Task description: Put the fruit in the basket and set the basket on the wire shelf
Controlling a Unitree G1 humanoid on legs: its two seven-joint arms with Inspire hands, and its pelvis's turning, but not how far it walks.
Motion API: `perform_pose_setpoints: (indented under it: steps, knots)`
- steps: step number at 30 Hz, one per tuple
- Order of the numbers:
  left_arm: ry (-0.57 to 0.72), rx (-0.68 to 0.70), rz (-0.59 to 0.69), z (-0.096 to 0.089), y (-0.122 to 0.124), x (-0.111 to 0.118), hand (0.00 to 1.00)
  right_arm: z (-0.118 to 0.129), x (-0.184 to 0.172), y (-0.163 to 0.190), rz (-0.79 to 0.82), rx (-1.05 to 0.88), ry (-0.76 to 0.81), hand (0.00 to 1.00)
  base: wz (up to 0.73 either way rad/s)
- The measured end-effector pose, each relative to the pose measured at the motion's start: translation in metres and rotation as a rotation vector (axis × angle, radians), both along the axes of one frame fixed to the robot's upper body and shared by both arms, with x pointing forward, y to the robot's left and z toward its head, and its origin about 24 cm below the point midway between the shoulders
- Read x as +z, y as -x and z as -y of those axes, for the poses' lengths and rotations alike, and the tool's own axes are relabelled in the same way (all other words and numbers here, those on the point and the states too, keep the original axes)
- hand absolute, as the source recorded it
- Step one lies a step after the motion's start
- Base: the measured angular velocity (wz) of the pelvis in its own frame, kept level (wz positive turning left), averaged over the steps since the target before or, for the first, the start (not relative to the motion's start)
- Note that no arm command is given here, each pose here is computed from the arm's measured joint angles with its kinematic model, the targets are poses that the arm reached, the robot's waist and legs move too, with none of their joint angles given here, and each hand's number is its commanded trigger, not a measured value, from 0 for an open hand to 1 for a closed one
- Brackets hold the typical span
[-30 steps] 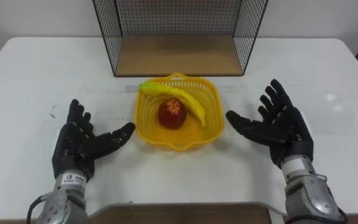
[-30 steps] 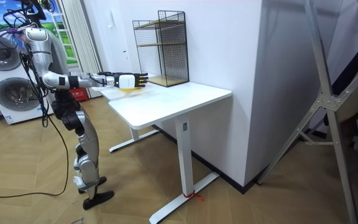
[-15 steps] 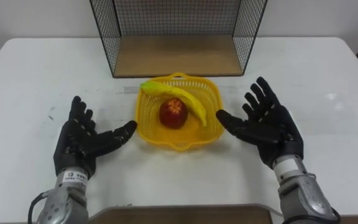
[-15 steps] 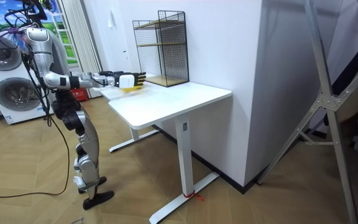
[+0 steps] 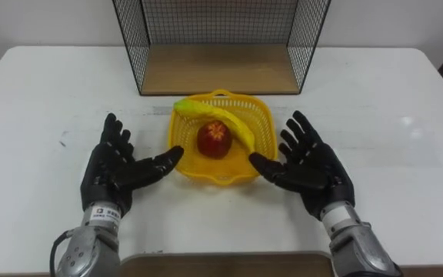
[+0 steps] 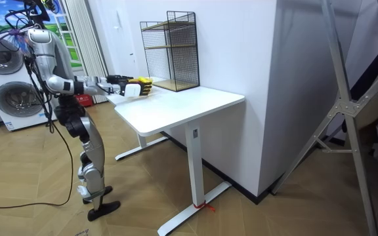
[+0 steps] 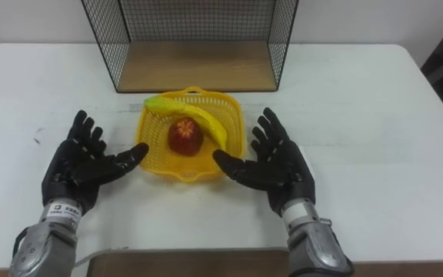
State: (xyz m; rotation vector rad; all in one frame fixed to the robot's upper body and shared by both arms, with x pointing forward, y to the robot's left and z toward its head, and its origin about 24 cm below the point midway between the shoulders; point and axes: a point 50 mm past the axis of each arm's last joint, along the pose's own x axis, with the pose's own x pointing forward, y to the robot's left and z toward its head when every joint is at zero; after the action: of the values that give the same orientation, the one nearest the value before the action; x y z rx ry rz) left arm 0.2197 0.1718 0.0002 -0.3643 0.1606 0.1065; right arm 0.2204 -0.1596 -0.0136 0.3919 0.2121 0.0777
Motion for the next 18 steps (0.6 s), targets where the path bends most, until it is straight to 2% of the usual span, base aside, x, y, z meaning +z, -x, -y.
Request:
perform_pose_setpoints:
  steps: [18]
  knots:
    - [0.015,-0.06,-0.024,0.0079,0.0003,-0.0031,0.0,-0.0043,-0.0014,-0.0012,0.003,0.042,0.067,0.0,-0.01]
